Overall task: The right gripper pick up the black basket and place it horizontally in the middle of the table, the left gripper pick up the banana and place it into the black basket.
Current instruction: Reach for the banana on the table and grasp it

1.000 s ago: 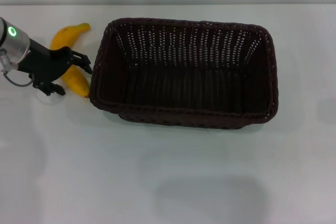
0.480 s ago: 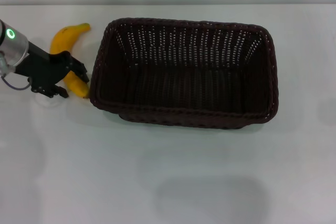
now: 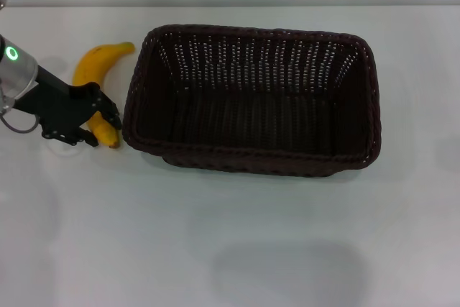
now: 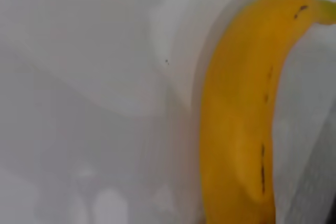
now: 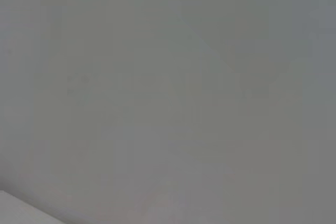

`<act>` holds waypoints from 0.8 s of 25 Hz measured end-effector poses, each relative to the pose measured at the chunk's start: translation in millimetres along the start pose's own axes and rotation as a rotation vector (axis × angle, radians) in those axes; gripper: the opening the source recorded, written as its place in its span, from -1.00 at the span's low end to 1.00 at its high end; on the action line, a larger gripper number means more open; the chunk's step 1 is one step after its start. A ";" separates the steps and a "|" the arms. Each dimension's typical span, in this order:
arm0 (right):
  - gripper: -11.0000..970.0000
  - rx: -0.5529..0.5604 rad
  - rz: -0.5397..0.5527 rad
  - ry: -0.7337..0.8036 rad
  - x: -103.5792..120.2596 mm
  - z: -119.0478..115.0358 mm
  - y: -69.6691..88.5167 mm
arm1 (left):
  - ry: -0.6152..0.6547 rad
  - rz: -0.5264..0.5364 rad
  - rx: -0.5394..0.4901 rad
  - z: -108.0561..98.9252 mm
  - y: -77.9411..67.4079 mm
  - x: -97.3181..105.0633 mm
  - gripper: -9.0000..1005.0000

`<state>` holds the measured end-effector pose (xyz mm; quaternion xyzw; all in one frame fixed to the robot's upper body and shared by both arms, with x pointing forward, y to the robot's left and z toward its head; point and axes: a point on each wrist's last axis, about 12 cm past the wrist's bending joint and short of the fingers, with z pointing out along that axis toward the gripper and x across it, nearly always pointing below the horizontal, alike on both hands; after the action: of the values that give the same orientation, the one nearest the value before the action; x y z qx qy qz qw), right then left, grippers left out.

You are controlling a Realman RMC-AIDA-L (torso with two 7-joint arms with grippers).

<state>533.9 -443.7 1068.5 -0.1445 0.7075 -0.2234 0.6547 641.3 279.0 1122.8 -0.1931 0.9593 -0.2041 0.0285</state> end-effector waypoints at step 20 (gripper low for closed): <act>-0.27 0.032 0.000 -0.020 7.1 -17.3 -11.2 | -0.147 0.041 0.060 -43.0 -2.4 -20.3 -0.09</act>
<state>515.1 -454.6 1068.8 -0.1361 0.6972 -0.2333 0.6641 655.2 301.1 1162.6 -0.1867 0.9519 -0.2172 0.1085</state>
